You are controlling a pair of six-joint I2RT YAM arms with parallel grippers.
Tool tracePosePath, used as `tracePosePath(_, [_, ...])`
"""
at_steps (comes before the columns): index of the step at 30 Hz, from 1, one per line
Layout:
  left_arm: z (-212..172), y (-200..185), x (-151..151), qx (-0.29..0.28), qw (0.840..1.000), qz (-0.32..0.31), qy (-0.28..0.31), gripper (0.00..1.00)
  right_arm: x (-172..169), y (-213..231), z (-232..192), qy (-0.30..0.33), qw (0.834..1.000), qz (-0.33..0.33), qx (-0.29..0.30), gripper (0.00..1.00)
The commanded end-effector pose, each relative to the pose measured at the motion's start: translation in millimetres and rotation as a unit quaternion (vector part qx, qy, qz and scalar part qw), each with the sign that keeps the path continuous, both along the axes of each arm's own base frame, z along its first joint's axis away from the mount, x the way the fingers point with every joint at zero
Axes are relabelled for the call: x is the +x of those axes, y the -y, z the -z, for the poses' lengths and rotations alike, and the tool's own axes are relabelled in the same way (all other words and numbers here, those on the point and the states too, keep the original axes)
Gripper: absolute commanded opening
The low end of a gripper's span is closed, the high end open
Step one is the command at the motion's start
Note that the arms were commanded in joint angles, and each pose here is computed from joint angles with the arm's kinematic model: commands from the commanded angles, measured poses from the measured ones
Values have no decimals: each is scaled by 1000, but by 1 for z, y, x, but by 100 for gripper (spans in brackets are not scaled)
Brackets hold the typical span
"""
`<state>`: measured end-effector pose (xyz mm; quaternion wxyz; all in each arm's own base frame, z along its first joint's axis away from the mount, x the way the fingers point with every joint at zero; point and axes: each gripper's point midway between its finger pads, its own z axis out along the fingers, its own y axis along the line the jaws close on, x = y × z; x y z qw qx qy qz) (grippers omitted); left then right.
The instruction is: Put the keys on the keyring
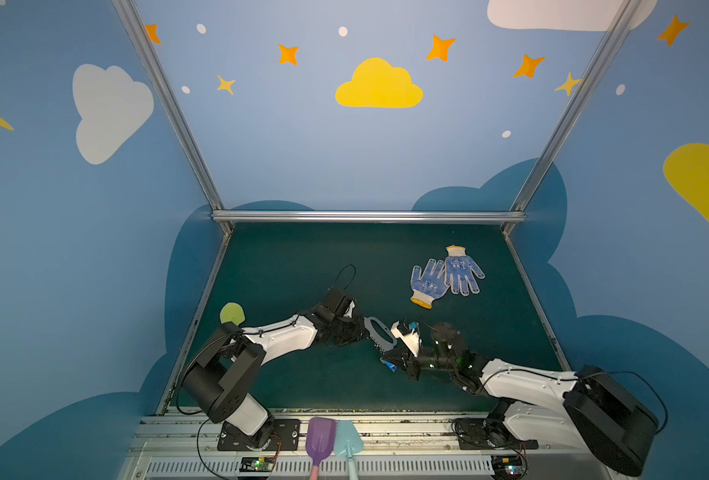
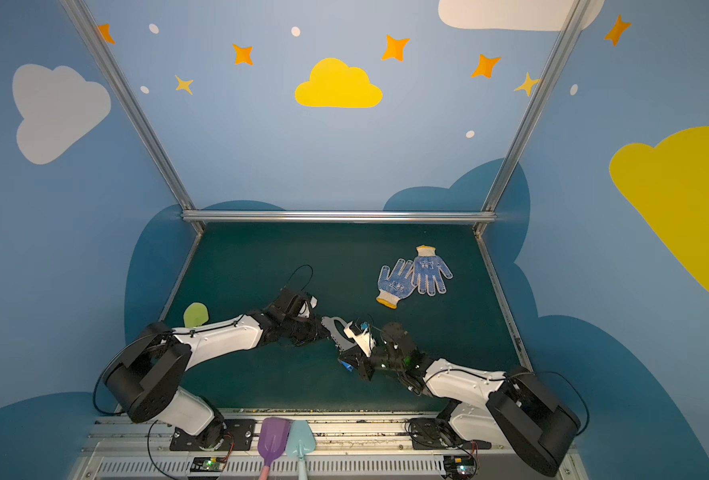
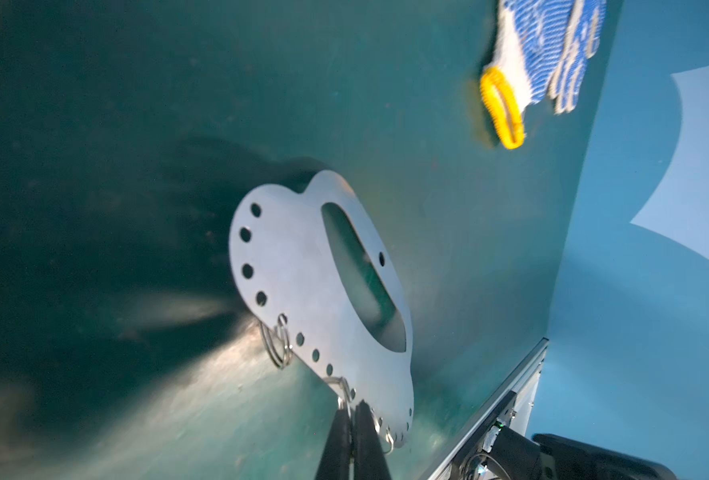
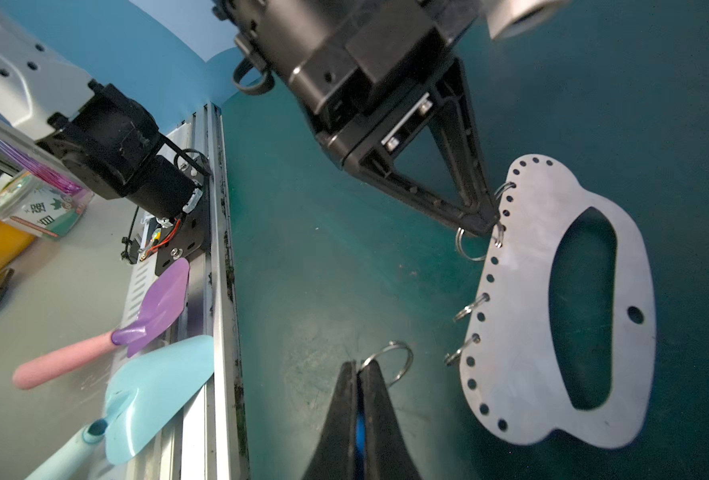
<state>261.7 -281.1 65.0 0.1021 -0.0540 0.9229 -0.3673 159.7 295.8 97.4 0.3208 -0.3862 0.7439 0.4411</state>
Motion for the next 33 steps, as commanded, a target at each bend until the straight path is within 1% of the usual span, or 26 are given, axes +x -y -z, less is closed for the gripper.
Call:
tracePosePath(1, [-14,2,9,-19,999,-6,41,4,4,-11,-18,-68,996,-16,53,0])
tracePosePath(4, [-17,0,10,-21,998,-5,56,4,15,-14,-15,-141,988,-9,65,0])
tracePosePath(6, [-19,-1,10,-23,998,-6,62,4,24,-17,-10,-202,977,-10,71,0])
tracePosePath(8, [-20,-2,9,-24,997,-5,69,4,30,-23,-14,-240,965,-35,100,0])
tracePosePath(13, [-24,0,7,-37,996,2,82,4,39,-31,-15,-297,937,-93,159,0])
tracePosePath(14, [-25,0,7,-38,996,1,84,4,39,-33,-14,-306,931,-110,165,0])
tracePosePath(16, [-25,-2,6,-36,996,1,86,4,37,-37,-3,-329,923,-126,156,0])
tracePosePath(20, [-28,-3,5,-40,995,0,91,4,28,-34,-5,-305,927,-150,156,0])
tracePosePath(25, [-37,-1,4,-55,993,3,100,4,21,-32,-4,-301,924,-177,152,0])
tracePosePath(29, [-47,-1,3,-72,991,1,113,4,20,-32,-6,-296,925,-186,153,0])
tracePosePath(33, [-56,-5,0,-77,989,-3,123,4,23,-33,-9,-296,924,-186,154,0])
